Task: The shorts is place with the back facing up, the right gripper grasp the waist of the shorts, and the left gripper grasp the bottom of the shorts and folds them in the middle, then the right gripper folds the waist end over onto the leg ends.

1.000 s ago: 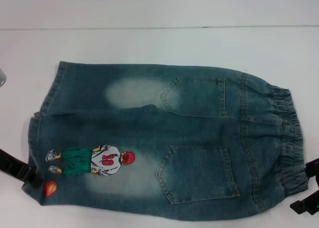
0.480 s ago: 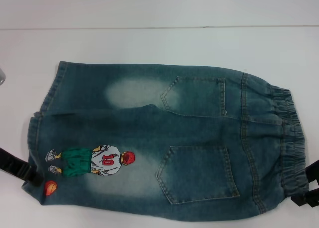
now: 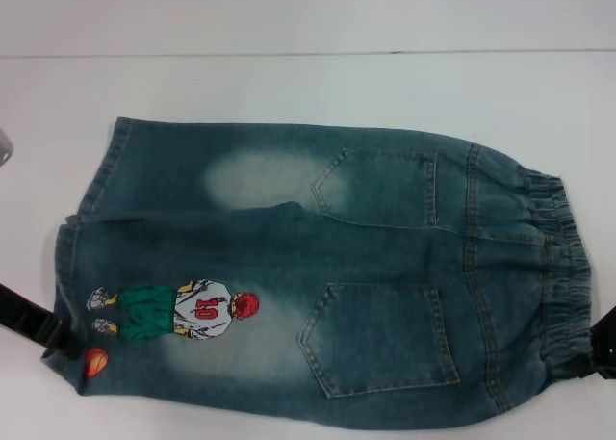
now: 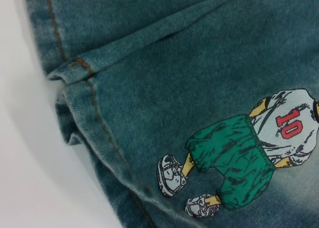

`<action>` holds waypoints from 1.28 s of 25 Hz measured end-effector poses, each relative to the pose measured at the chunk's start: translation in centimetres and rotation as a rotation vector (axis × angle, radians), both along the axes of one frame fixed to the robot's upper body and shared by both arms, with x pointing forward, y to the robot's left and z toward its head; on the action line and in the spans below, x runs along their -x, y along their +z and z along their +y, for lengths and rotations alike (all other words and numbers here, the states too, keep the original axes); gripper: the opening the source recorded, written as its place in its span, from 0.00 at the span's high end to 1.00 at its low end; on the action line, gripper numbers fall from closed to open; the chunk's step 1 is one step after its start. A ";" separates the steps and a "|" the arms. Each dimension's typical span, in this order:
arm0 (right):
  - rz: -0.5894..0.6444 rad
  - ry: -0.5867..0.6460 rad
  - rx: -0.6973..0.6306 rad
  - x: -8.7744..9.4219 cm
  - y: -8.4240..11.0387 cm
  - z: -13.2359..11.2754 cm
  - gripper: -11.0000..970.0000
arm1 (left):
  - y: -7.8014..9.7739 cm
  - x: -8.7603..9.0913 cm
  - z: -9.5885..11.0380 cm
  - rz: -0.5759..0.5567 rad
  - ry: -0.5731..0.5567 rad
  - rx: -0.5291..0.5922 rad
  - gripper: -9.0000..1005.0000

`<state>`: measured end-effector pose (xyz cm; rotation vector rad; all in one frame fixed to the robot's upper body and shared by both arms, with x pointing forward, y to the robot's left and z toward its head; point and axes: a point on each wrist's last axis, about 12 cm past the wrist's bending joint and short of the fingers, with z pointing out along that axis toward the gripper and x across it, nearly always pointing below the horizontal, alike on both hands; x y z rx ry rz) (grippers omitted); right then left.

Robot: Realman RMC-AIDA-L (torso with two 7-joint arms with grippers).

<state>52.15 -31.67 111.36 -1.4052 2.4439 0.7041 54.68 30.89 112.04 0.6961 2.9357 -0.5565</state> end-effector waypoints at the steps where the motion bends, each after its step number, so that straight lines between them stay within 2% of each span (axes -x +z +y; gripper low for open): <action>1: -0.003 -0.001 0.001 0.0 0.0 0.0 0.80 | 0.0 0.0 0.0 0.000 -0.002 0.000 0.91; 4: -0.019 -0.002 -0.003 -0.2 0.1 0.0 0.91 | -0.1 0.0 -0.1 -0.010 -0.015 0.003 0.91; 9: -0.091 -0.017 -0.070 -0.2 0.4 -0.5 0.94 | 0.1 -0.5 -0.3 -0.088 -0.006 0.067 0.91; 15: -0.195 -0.067 -0.162 -0.9 1.4 -1.1 0.93 | 1.1 -1.7 0.3 -0.192 0.048 0.110 0.90; 20: -0.298 -0.140 -0.185 -2.1 2.1 -1.4 0.93 | 1.9 -3.0 1.2 -0.302 0.102 0.127 0.90; 21: -0.338 -0.180 -0.186 -2.8 2.4 -1.5 0.93 | 1.9 -3.3 1.4 -0.329 0.119 0.122 0.90; 32: -0.476 -0.343 -0.183 -4.9 2.8 -2.1 0.93 | 1.3 -6.0 1.1 -0.525 0.192 0.113 0.90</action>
